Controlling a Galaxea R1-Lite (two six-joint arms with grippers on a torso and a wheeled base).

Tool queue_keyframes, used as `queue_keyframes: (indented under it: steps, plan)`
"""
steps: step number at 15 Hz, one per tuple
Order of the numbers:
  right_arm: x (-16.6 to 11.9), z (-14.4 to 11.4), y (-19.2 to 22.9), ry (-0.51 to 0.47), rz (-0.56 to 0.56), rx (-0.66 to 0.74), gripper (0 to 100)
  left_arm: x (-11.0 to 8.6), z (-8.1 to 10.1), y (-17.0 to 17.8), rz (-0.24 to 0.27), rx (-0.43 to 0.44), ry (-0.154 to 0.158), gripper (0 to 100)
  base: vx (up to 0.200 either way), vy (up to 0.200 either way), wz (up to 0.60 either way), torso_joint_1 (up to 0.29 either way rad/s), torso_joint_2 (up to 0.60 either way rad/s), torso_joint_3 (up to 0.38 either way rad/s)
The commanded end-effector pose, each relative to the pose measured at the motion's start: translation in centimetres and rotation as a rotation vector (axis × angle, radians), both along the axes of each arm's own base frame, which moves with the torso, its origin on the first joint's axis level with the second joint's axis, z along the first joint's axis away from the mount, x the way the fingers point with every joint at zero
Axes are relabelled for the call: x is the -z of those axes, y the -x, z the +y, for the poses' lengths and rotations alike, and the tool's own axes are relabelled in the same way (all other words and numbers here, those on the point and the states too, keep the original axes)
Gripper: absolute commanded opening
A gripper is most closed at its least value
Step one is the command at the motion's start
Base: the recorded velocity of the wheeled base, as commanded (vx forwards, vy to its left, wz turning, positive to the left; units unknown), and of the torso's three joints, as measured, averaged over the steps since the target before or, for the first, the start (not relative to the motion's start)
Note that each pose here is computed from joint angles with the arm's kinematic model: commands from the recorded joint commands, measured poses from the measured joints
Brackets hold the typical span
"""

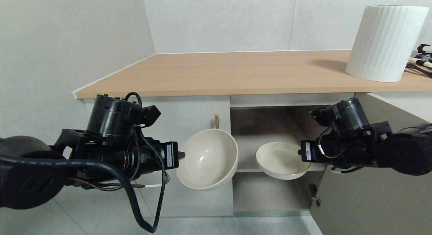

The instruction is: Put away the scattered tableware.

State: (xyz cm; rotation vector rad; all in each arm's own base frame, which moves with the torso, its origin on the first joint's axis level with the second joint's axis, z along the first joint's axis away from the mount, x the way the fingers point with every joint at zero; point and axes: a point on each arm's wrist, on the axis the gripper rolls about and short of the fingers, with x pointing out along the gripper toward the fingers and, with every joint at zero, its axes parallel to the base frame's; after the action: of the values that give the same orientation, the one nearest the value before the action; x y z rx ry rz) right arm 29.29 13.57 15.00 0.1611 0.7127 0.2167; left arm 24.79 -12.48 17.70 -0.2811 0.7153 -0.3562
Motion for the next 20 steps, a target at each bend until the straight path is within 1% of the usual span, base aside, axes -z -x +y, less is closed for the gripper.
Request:
queue_keyframes:
  steps: [1,2,3,4,5,6,7,9,14,15,20]
  plan:
    - [5.1,1.1,-2.3,0.037,0.079,0.01,0,0.1,-0.1,0.0,0.002,0.001,-0.001,0,0.0,0.0,0.0,0.0,0.0,0.0]
    - [7.0,1.5,-3.1,0.044,0.082,0.029,0,0.2,-0.1,-0.1,0.006,0.001,-0.003,0,0.0,0.0,0.0,0.0,0.0,0.0]
    - [9.7,2.1,-4.6,0.059,0.052,0.073,0,0.3,-0.1,-0.1,0.009,0.001,-0.004,0,0.0,0.0,0.0,0.0,0.0,0.0]
    - [10.0,2.2,-4.9,0.063,0.045,0.081,0,0.3,-0.1,-0.2,0.01,0.001,-0.005,0,0.0,0.0,0.0,0.0,0.0,0.0]
    - [12.5,2.6,-6.5,0.086,-0.023,0.151,0,0.5,-0.2,-0.2,0.014,0.003,-0.007,0,0.0,0.0,0.0,0.0,0.0,0.0]
    - [13.0,2.7,-6.8,0.091,-0.029,0.159,0,0.5,-0.2,-0.3,0.017,0.003,-0.008,0,0.0,0.0,0.0,0.0,0.0,0.0]
    - [14.2,3.0,-7.7,0.099,-0.036,0.176,0,0.5,-0.2,-0.3,0.017,0.002,-0.009,0,0.0,0.0,0.0,0.0,0.0,0.0]
    - [15.3,2.8,-9.0,0.099,-0.035,0.193,0,0.5,-0.3,-0.3,0.017,0.003,-0.009,0,0.0,0.0,0.0,0.0,0.0,0.0]
    - [17.0,1.1,-11.3,0.105,-0.038,0.258,0,0.8,-0.4,-0.4,0.025,0.006,-0.013,0,0.0,0.0,0.0,0.0,0.0,0.0]
    - [17.8,0.8,-12.0,0.122,-0.045,0.291,0,0.8,-0.5,-0.3,0.025,0.008,-0.013,0,0.0,0.0,0.0,0.0,0.0,0.0]
    - [18.9,0.2,-14.5,0.135,-0.09,0.362,0,0.8,-0.5,-0.3,0.027,0.01,-0.013,0,0.0,0.0,0.0,0.0,0.0,0.0]
